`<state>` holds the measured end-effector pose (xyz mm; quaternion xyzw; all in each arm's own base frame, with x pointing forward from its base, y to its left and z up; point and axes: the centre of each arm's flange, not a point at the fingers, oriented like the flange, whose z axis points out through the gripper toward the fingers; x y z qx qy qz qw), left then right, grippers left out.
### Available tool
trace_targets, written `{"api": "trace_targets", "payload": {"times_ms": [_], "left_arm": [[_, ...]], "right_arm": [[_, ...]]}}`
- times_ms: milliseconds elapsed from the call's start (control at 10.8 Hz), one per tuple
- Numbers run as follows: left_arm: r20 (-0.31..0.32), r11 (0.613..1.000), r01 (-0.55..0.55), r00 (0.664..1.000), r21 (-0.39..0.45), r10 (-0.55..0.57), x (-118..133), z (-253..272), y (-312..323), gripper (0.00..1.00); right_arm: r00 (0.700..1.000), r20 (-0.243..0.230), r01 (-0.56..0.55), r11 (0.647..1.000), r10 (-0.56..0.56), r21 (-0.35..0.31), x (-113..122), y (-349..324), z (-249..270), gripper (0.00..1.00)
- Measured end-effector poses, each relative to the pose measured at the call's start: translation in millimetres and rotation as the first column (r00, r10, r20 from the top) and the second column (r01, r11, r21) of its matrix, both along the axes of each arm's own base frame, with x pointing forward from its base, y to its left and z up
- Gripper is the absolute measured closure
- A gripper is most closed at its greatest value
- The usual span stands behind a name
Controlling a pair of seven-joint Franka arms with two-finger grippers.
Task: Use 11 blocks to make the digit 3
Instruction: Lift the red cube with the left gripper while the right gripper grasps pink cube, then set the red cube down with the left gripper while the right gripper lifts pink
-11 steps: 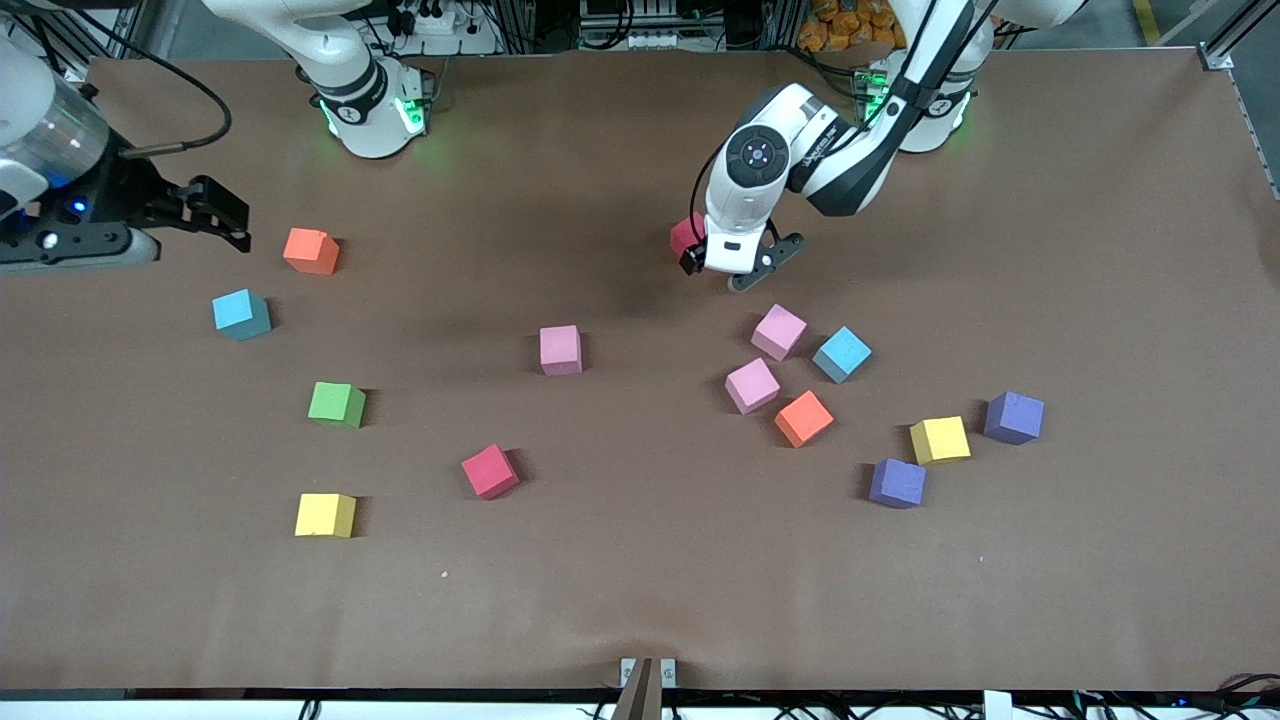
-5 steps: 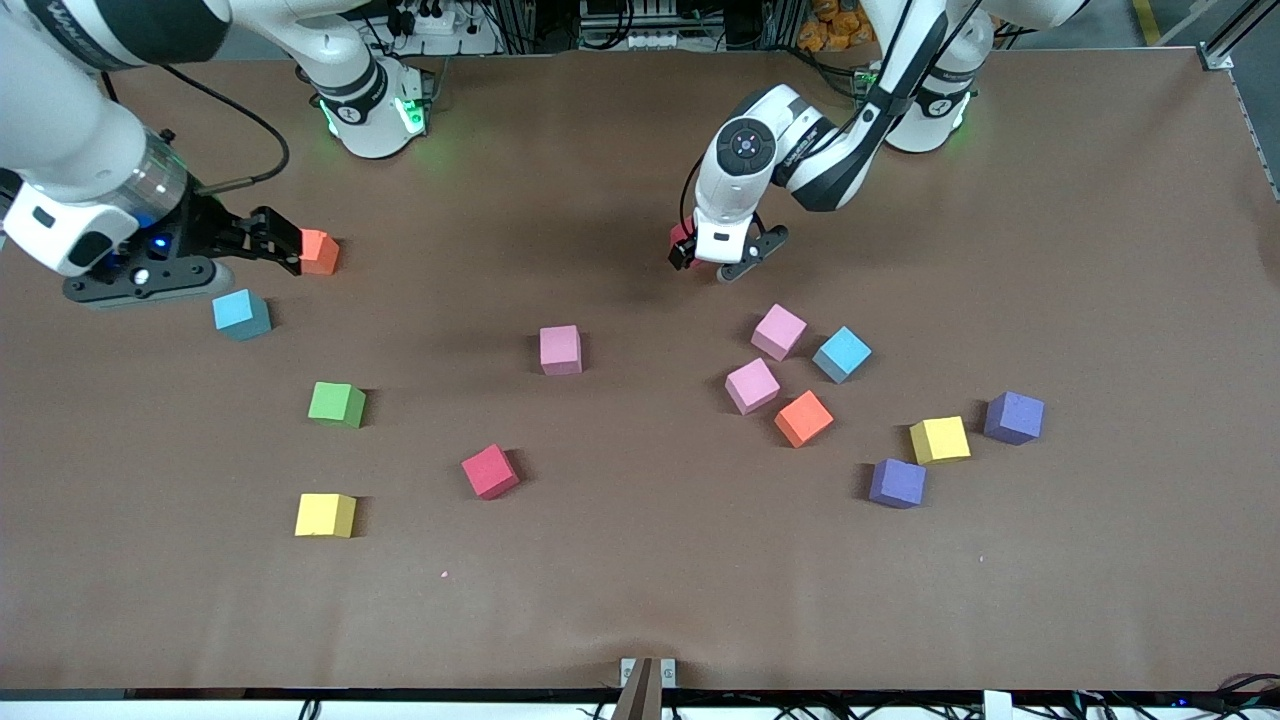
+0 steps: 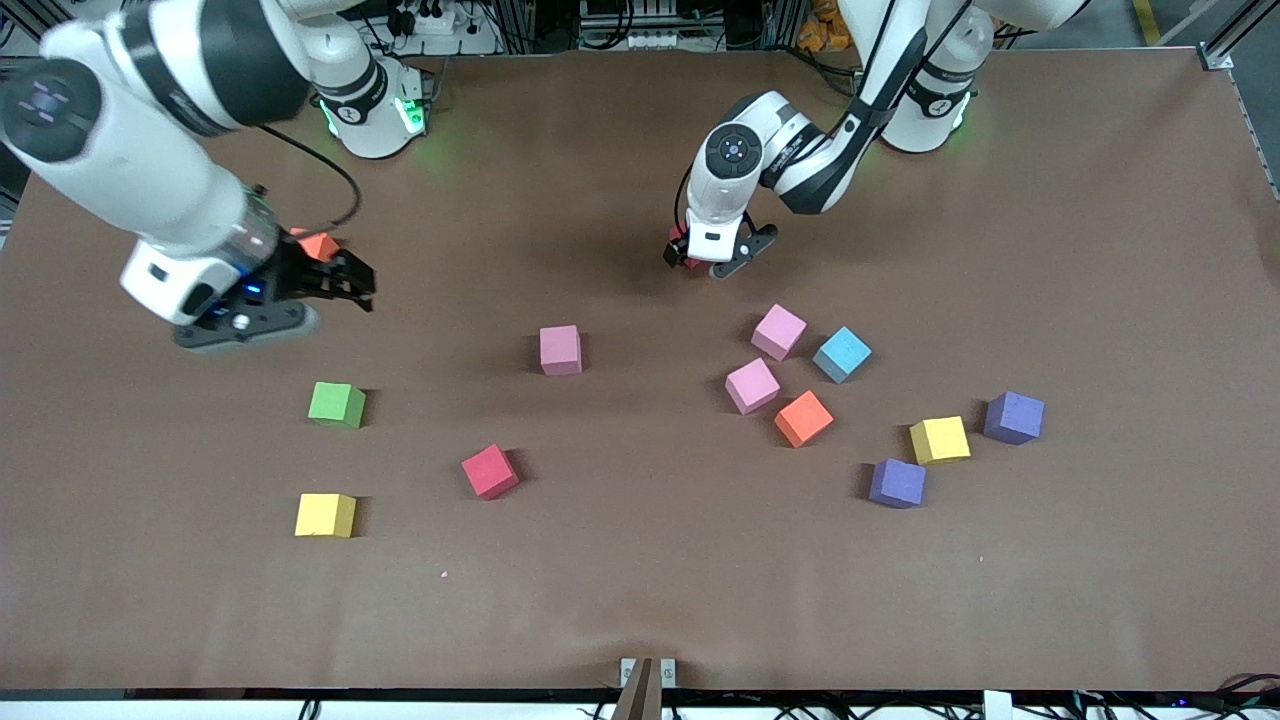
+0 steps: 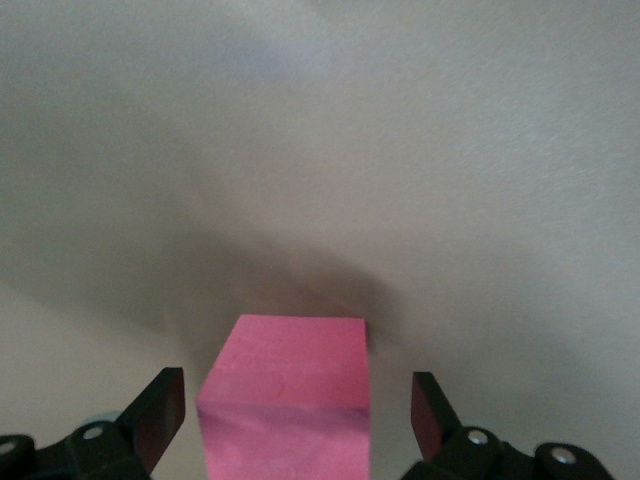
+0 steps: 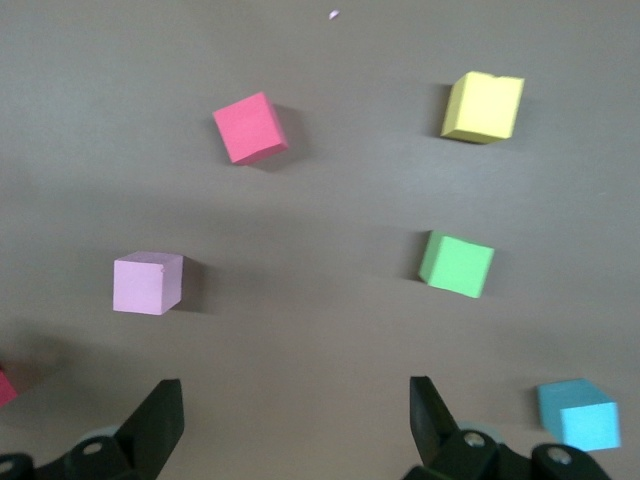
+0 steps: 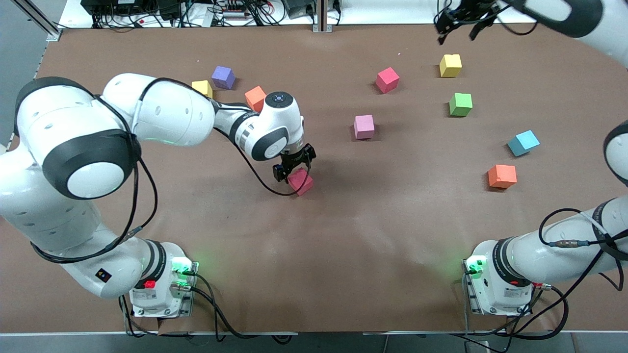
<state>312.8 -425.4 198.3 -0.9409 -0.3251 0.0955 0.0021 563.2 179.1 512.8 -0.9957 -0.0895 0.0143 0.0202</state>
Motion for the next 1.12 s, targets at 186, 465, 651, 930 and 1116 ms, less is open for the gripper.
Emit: {"api": "trace_targets", "payload": {"times_ms": [186,465,651,930,1116], "left_arm": [[-0.006,1.0,0.005,1.0,0.006,-0.005,-4.0,-3.0,1.1,0.0],[-0.008,1.0,0.019,1.0,0.005,-0.019,-11.3,-7.2,-3.6,0.02],[-0.001,1.0,0.026,1.0,-0.004,-0.026,-12.7,-8.5,-7.9,0.29],[0.026,0.996,0.08,0.997,-0.043,-0.079,-3.8,1.6,-20.0,0.4],[0.047,0.978,0.194,0.98,-0.071,-0.191,-5.7,8.9,-32.1,0.4]], "right_arm": [[0.999,0.005,0.05,0.999,-0.05,0.004,-7.2,38.8,-32.5,0.0],[0.991,0.036,0.127,0.992,-0.128,0.022,-31.1,104.1,-82.6,0.0],[0.984,0.054,0.169,0.985,-0.171,0.038,-34.8,130.5,-120.4,0.0],[0.974,0.089,0.205,0.977,-0.21,0.062,-33.8,124.9,-178.1,0.0],[0.964,0.09,0.244,0.967,-0.25,0.068,-41.4,128.6,-201.8,0.0]]}}
